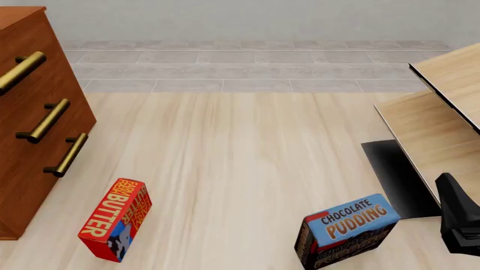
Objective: Close the top drawer of the cabinet and put the bowl on top of it.
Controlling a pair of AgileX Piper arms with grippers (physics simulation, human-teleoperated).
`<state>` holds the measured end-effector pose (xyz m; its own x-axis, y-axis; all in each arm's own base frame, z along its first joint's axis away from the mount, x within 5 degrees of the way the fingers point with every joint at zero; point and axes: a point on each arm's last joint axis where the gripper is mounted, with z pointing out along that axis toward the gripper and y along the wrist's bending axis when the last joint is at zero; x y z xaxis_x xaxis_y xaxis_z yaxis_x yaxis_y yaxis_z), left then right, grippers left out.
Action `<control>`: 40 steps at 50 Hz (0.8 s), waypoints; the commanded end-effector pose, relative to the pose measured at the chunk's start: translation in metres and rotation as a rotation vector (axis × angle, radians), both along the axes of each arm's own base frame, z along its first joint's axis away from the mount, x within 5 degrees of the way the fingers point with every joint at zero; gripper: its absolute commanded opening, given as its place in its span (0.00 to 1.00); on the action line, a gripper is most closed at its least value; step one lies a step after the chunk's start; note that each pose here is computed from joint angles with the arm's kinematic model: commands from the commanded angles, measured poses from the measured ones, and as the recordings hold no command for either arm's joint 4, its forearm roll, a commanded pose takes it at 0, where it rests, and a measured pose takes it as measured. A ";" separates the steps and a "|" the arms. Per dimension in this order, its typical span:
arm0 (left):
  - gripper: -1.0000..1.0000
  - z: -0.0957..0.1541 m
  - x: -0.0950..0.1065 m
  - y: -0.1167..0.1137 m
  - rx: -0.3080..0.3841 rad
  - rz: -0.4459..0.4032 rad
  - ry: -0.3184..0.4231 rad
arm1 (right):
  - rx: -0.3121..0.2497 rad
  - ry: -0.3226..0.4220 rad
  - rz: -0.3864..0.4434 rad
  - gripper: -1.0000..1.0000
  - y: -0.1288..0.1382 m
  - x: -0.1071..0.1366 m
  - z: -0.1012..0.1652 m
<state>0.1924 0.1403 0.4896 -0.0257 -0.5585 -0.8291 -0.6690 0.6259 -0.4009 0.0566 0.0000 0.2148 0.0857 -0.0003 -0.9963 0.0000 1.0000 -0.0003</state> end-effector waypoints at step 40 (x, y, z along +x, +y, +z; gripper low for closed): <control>0.00 -0.057 0.039 0.060 -0.006 0.058 0.085 | 0.000 0.000 0.000 1.00 0.000 0.000 0.000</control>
